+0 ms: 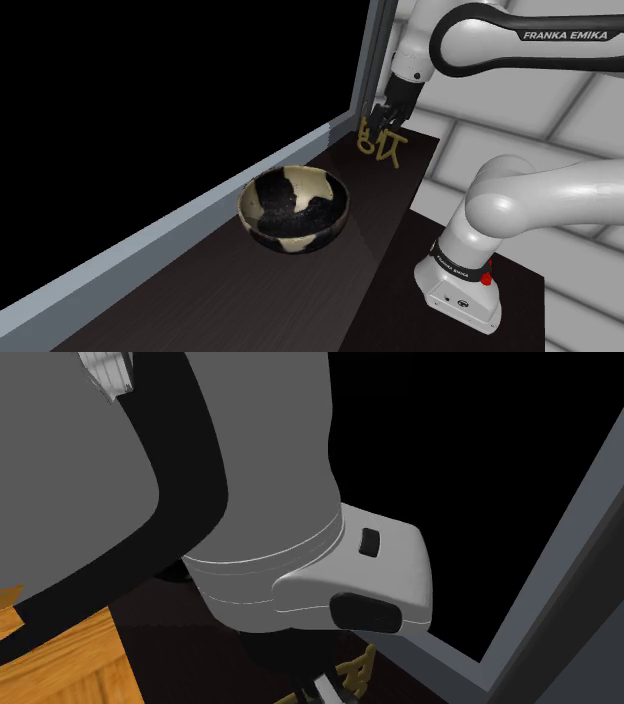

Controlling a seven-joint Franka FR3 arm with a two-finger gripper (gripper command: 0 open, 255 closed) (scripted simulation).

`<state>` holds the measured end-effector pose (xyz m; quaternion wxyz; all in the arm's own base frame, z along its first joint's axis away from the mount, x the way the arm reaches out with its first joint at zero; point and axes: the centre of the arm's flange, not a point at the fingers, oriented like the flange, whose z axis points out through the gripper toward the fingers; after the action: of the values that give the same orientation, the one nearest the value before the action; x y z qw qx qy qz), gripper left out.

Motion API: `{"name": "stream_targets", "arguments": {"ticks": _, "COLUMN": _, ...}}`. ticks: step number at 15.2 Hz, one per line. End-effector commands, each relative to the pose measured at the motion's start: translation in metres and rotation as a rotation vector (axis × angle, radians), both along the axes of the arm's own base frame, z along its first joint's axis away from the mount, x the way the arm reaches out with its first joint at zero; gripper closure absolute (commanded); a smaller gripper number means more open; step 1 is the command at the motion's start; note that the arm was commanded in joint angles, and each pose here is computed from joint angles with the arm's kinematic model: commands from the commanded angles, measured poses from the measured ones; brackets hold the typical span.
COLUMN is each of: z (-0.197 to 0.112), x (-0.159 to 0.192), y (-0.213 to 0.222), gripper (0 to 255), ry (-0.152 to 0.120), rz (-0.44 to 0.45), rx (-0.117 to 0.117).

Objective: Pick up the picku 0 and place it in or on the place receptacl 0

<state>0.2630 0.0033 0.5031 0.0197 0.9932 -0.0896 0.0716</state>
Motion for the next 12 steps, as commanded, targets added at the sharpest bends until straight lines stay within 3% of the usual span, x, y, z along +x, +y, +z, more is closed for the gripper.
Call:
{"name": "stream_targets", "arguments": {"ticks": 1, "z": -0.0047, "x": 0.0007, "y": -0.0006, "gripper": 0, "ry": 0.0, "rz": 0.0, "rx": 0.0}}
{"name": "stream_targets", "arguments": {"ticks": 7, "z": -0.0047, "x": 0.0008, "y": -0.0006, "gripper": 0, "ry": 0.0, "rz": 0.0, "rx": 0.0}}
{"name": "stream_targets", "arguments": {"ticks": 8, "z": -0.0047, "x": 0.0008, "y": -0.0006, "gripper": 255, "ry": 0.0, "rz": 0.0, "rx": 0.0}}
{"name": "stream_targets", "arguments": {"ticks": 12, "z": -0.0047, "x": 0.0008, "y": -0.0006, "gripper": 255, "ry": 0.0, "rz": 0.0, "rx": 0.0}}
